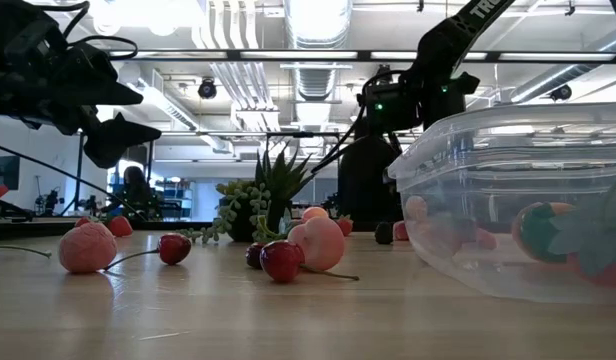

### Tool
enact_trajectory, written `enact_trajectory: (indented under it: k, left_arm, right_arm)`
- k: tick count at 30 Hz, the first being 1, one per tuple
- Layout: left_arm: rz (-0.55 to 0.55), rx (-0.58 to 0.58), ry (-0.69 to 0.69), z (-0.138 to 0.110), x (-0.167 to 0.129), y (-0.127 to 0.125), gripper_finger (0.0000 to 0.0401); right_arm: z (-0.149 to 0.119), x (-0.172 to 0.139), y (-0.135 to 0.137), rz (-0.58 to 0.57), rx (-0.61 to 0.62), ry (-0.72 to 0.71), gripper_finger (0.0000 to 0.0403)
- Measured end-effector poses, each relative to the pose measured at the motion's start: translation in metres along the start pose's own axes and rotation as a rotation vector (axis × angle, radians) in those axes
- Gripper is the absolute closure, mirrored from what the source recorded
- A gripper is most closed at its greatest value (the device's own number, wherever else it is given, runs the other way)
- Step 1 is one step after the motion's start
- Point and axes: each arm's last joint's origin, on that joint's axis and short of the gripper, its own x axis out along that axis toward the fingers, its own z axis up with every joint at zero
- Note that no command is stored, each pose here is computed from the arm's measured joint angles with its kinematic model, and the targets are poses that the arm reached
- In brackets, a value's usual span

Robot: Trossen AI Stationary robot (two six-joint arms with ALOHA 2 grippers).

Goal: Pick and placing Produce into tupperware
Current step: Put the strawberry into the bin

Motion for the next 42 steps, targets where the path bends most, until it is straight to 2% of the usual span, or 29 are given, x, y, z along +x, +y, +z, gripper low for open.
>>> enact_trajectory:
  k: [6, 13, 18, 23, 29, 33, 38, 42]
  left_arm:
    - [0.0, 0.0, 0.0, 0.0, 0.0, 0.0, 0.0125]
    - [0.0, 0.0, 0.0, 0.0, 0.0, 0.0, 0.0125]
    - [0.0, 0.0, 0.0, 0.0, 0.0, 0.0, 0.0125]
    - [0.0, 0.0, 0.0, 0.0, 0.0, 0.0, 0.0125]
    - [-0.001, 0.0, -0.001, 0.0, 0.0, 0.0, 0.0125]
    - [0.0, 0.0, -0.001, 0.0, 0.0, 0.0, 0.0125]
    - [0.0, 0.0, 0.0, 0.0, 0.0, 0.0, 0.0125]
    - [0.0, 0.0, 0.0, 0.0, 0.0, 0.0, 0.0125]
  right_arm:
    - [-0.001, 0.0, 0.0, 0.019, -0.018, 0.034, 0.0265]
    - [-0.013, -0.02, 0.013, 0.144, -0.07, 0.109, 0.0244]
    - [-0.044, -0.062, 0.032, 0.31, -0.196, 0.132, 0.0245]
    - [-0.09, -0.087, 0.044, 0.369, -0.283, 0.14, 0.0253]
    - [-0.125, -0.073, 0.063, 0.366, -0.343, 0.177, 0.0244]
    - [-0.128, -0.055, 0.083, 0.412, -0.368, 0.193, 0.0242]
    - [-0.126, -0.042, 0.089, 0.352, -0.4, 0.193, 0.0236]
    - [-0.124, -0.045, 0.087, 0.329, -0.426, 0.165, 0.0205]
